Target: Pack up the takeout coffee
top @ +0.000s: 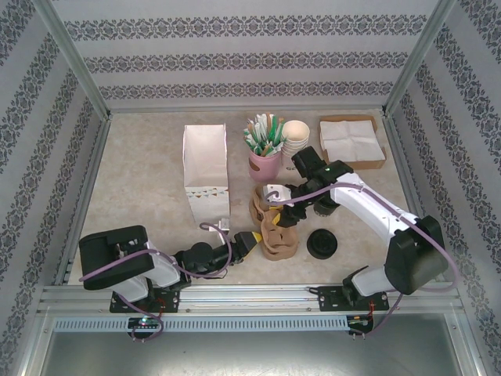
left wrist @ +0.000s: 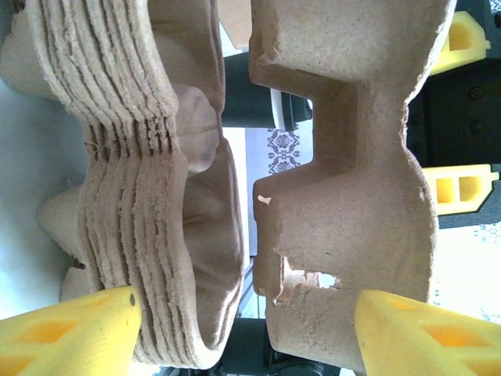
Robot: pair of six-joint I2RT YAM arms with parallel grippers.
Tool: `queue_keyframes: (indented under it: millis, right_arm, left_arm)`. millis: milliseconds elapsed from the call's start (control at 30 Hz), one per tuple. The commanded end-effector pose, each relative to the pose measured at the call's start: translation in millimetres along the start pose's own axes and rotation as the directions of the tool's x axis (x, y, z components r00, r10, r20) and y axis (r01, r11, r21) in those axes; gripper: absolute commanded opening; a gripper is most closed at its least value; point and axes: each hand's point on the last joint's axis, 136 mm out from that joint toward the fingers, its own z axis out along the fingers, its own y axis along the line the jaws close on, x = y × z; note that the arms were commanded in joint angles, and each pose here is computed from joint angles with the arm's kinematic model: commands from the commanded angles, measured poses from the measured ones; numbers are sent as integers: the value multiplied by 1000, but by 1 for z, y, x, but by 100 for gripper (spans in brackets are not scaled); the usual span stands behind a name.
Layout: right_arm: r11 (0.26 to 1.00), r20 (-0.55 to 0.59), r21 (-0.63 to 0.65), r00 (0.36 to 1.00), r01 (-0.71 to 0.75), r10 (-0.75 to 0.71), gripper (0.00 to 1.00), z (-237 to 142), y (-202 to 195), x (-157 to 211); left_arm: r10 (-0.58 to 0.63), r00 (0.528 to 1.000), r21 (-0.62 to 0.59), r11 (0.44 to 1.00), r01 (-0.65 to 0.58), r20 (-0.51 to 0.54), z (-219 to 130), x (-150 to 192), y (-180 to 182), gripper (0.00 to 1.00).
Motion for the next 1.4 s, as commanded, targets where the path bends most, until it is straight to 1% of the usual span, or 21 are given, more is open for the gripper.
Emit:
queue_keyframes:
  millis: [0, 67, 100, 200, 267, 333, 433, 500, 600, 667, 733, 767, 833, 900, 933, 1000, 1133, 1200, 1267, 1333, 1367]
  right_arm:
    - [1000, 52, 28, 999, -10, 8, 48, -12, 4, -13]
    - [999, 58, 53, 998, -2, -1, 48, -18, 7, -17]
    - [998, 57, 66, 998, 0, -4, 48, -20, 8, -17]
    - [994, 50, 105, 999, 13, -19, 48, -28, 13, -18]
    - [991, 53, 131, 998, 12, -19, 48, -35, 15, -21]
    - [987, 61, 160, 998, 13, -23, 47, -42, 17, -25]
    - [976, 86, 218, 996, 3, -22, 46, -54, 17, -37]
    - [967, 95, 253, 995, 7, -31, 46, -64, 19, -47]
    - [948, 100, 318, 994, 19, -53, 46, -78, 20, -63]
    - [935, 107, 353, 992, 27, -69, 46, -86, 22, -76]
    - [924, 121, 382, 990, 25, -76, 45, -95, 24, -88]
    - [919, 127, 393, 989, 24, -80, 45, -99, 25, -94]
    - [908, 142, 418, 986, 15, -82, 45, -106, 24, -106]
    - [898, 157, 440, 984, 7, -85, 45, -112, 23, -117]
    - [895, 167, 446, 982, 5, -88, 45, -114, 23, -124]
    - [886, 183, 464, 979, -10, -85, 45, -118, 20, -135]
    - [863, 191, 503, 979, -34, -72, 45, -125, 8, -155]
    - [853, 191, 521, 978, -24, -89, 45, -127, 5, -164]
    - [846, 206, 533, 973, -20, -107, 45, -130, 3, -175]
    - [839, 209, 544, 969, -7, -128, 45, -133, 1, -184]
    - [837, 211, 548, 968, -2, -135, 45, -133, 1, -188]
  left_arm:
    - [53, 999, -15, 998, -53, 0, -3, -5, -10, 73]
    - [108, 994, -66, 992, -109, -17, -6, -5, -17, 73]
    - [138, 990, -118, 983, -140, -28, -10, -6, -15, 73]
    - [259, 965, -263, 930, -259, -35, -36, -20, -22, 73]
    - [318, 948, -322, 896, -305, -11, -61, -35, -30, 73]
    - [361, 933, -361, 868, -340, -10, -83, -43, -38, 72]
    - [436, 898, -404, 812, -421, -59, -109, -50, -54, 73]
    - [498, 861, -438, 755, -487, -100, -123, -56, -70, 73]
    - [606, 782, -495, 639, -588, -146, -141, -73, -102, 77]
    - [672, 721, -540, 548, -639, -171, -152, -88, -123, 79]
    - [728, 664, -603, 455, -655, -172, -165, -108, -146, 84]
    - [750, 639, -621, 421, -661, -172, -169, -115, -155, 84]
    - [789, 594, -655, 366, -661, -159, -176, -132, -176, 89]
    - [806, 575, -691, 336, -640, -141, -182, -150, -190, 92]
    - [808, 574, -693, 338, -637, -133, -182, -156, -198, 93]
    - [796, 595, -700, 363, -616, -111, -179, -171, -205, 96]
    - [739, 670, -672, 464, -577, -65, -155, -202, -209, 97]
    - [706, 708, -651, 523, -550, -31, -142, -219, -211, 96]
    - [667, 745, -610, 593, -525, 7, -128, -235, -214, 94]
    - [643, 766, -577, 637, -511, 32, -118, -248, -218, 92]
    - [637, 770, -572, 648, -503, 45, -116, -254, -221, 89]
